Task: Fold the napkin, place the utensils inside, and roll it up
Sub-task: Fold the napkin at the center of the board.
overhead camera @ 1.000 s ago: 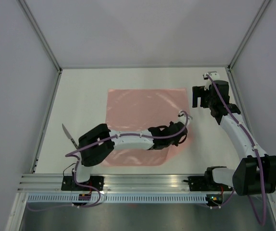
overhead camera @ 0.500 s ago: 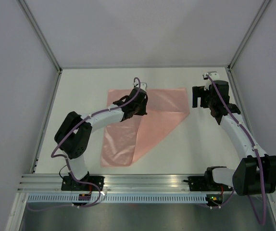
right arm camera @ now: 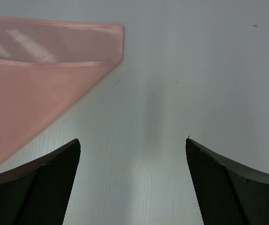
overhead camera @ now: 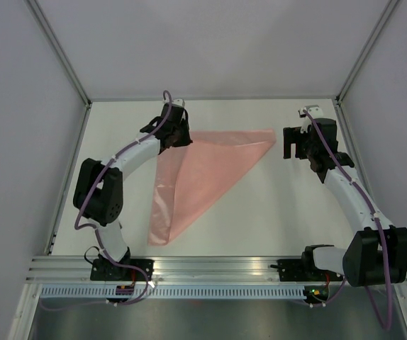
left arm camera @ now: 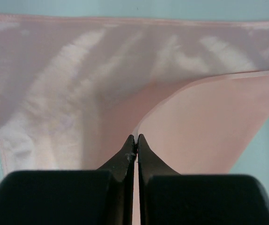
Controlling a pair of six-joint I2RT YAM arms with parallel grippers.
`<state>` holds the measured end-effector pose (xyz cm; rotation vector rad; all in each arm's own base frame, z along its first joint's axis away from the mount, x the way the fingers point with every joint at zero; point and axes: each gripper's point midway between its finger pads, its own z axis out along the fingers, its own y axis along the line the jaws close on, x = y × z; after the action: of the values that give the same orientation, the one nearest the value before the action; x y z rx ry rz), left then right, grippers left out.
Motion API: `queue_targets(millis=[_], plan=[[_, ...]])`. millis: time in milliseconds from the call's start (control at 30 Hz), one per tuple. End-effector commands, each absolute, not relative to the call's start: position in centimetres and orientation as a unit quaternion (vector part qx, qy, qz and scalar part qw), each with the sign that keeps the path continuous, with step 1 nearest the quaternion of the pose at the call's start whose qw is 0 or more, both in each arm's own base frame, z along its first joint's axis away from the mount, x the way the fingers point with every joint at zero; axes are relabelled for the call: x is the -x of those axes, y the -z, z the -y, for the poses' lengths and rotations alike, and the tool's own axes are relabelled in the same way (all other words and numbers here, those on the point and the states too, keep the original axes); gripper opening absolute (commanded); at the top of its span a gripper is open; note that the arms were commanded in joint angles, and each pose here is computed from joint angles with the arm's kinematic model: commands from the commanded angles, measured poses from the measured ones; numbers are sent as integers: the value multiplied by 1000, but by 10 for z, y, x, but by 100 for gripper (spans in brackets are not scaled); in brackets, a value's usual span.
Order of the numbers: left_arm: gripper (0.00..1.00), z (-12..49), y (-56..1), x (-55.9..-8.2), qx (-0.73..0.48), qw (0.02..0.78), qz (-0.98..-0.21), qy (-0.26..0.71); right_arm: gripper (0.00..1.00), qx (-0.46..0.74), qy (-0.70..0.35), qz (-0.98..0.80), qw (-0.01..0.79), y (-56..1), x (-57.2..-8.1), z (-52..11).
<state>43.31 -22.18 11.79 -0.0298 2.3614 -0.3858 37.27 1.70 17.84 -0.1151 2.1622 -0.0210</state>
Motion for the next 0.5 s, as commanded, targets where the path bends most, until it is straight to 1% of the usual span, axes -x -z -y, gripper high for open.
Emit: queue_targets(millis=[0,367,467], plan=[[2,215,-124,-445,16,356,-921,155,98,46,19,-880,473,-184,-375,-13],[2,175,-121,-471,51,355,-923,138,98,47,21,-880,473,-183,-374,-13],[2,174,-124,-476,48,352,-923,146,98,47,22,-880,471,-182,-374,-13]])
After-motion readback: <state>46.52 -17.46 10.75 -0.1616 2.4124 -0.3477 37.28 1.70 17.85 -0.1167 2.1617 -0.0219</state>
